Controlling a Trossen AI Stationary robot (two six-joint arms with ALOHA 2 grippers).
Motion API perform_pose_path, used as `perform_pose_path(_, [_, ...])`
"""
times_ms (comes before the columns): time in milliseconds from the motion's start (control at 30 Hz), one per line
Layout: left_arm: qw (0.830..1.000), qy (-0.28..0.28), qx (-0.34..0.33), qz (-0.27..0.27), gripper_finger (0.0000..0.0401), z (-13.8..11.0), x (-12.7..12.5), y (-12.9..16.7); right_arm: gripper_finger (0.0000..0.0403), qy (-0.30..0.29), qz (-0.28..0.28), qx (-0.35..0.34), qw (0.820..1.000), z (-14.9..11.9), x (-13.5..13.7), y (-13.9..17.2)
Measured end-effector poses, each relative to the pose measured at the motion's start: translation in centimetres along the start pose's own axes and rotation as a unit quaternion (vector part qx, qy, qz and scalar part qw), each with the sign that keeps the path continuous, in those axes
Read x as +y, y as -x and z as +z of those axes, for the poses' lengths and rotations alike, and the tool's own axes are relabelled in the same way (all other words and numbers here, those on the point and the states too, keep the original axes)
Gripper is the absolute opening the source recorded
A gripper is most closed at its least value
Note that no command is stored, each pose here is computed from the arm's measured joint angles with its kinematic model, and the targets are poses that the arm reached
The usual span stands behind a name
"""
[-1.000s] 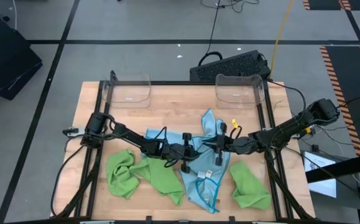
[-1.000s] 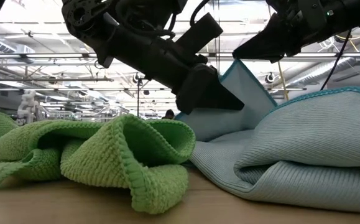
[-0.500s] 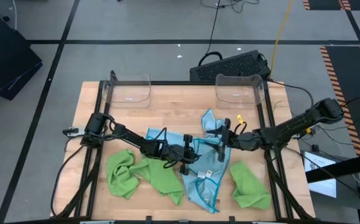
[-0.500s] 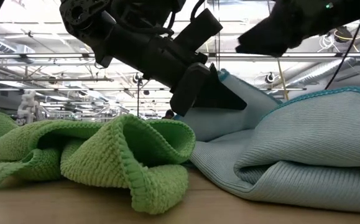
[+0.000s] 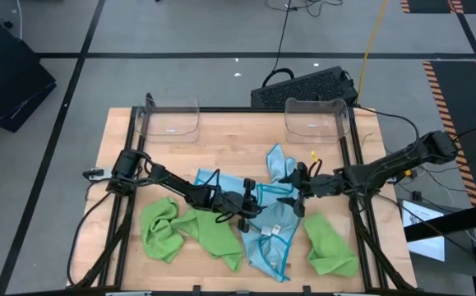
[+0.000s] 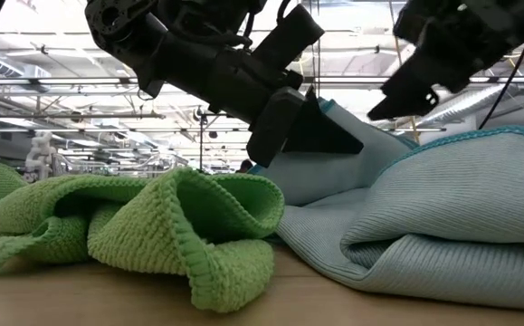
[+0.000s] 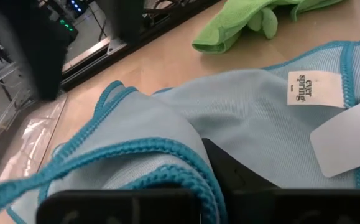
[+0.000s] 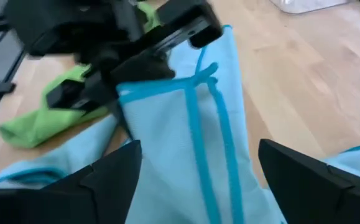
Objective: Fold microfiber towels
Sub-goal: Fold the top left blue microfiber cloth
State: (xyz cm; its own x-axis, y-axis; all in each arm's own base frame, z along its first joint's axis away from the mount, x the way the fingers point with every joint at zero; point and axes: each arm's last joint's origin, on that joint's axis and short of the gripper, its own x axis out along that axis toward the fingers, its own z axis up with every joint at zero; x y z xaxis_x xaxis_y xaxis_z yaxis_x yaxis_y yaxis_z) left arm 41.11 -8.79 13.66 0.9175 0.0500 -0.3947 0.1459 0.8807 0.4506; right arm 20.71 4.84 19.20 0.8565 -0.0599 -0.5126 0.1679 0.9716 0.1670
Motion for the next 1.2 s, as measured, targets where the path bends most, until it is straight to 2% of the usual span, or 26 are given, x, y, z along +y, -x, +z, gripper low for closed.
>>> perform_pose_path(233, [1.000,-0.006,0.001,-0.001,0.0010,0.0,0.0,0.0,0.0341,-0.029,0.035,0.027,0.999,0.3,-1.9,-2.0])
perform_pose_path(500, [1.000,-0.025,0.000,-0.001,0.0016,0.0,-0.1,0.0,0.0328,-0.009,0.119,0.023,0.993,0.6,-2.9,-3.9])
perform_pose_path(667, [1.000,-0.027,0.001,-0.001,0.0005,0.0,-0.1,0.0,0.0307,0.001,0.176,0.011,0.984,0.7,-3.0,-4.8])
perform_pose_path(833, [1.000,-0.027,0.000,-0.001,0.0016,0.0,-0.1,0.0,0.0242,0.006,0.169,0.012,0.986,0.7,-3.4,-5.1])
perform_pose_path(1000, [1.000,-0.027,0.001,-0.001,0.0005,0.0,-0.1,0.0,0.0140,0.007,0.164,0.015,0.986,0.6,-3.7,-5.1])
perform_pose_path(1200, [1.000,-0.024,0.011,-0.001,0.0016,-0.2,-0.1,0.0,0.0014,0.032,0.165,0.007,0.986,0.8,-3.7,-4.8])
